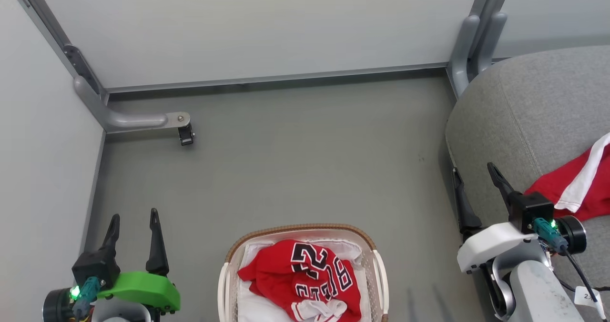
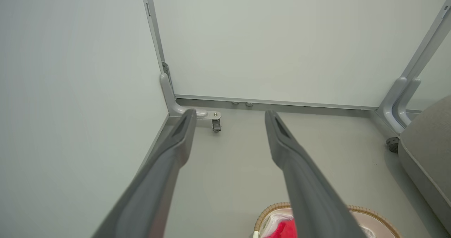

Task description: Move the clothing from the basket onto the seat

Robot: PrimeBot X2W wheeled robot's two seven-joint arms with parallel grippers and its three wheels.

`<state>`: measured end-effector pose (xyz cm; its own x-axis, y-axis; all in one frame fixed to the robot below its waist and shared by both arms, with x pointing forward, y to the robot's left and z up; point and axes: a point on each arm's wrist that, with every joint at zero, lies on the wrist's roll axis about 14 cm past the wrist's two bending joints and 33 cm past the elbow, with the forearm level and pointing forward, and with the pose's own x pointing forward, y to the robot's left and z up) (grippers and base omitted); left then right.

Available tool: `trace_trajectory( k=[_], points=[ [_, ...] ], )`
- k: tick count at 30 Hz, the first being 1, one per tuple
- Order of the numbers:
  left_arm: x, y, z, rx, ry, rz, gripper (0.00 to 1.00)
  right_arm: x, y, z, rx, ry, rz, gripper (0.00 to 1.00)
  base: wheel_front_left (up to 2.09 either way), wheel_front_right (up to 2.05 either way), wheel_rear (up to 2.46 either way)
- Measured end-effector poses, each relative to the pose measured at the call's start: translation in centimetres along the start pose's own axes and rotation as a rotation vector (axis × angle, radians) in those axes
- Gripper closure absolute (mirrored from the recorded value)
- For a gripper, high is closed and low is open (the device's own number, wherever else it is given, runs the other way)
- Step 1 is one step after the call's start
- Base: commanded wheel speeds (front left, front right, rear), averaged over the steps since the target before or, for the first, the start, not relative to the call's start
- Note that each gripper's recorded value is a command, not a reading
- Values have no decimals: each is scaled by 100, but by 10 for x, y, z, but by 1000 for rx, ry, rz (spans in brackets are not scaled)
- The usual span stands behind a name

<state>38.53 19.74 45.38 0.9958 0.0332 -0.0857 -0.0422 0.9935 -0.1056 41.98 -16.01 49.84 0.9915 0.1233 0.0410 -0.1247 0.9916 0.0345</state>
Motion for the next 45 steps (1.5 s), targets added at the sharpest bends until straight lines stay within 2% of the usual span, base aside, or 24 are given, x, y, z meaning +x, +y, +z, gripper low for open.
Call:
trace_trajectory(
  k=[15, 20, 28, 34, 39, 45],
  points=[
    [-5, -9, -4, -22, 9, -21, 0, -2, 4, 0, 12, 1, 7, 0, 0, 0, 0],
    [-3, -28, -21, -33, 64, -86, 0, 6, 5, 3, 14, -10, 14, 0, 0, 0, 0],
    [19, -95, -54, -34, 168, -305, 0, 40, 1, 14, -9, -59, 21, 0, 0, 0, 0],
    [36, -139, -93, -5, 280, -455, 0, 64, -8, 5, -25, -60, 14, 0, 0, 0, 0],
    [44, -172, -133, 93, 374, -606, 0, 81, -20, -10, -36, -46, -6, 0, 0, 0, 0],
    [55, -178, -185, 197, 487, -719, 0, 93, -35, -42, -34, 9, -35, 0, 0, 0, 0]
  ],
)
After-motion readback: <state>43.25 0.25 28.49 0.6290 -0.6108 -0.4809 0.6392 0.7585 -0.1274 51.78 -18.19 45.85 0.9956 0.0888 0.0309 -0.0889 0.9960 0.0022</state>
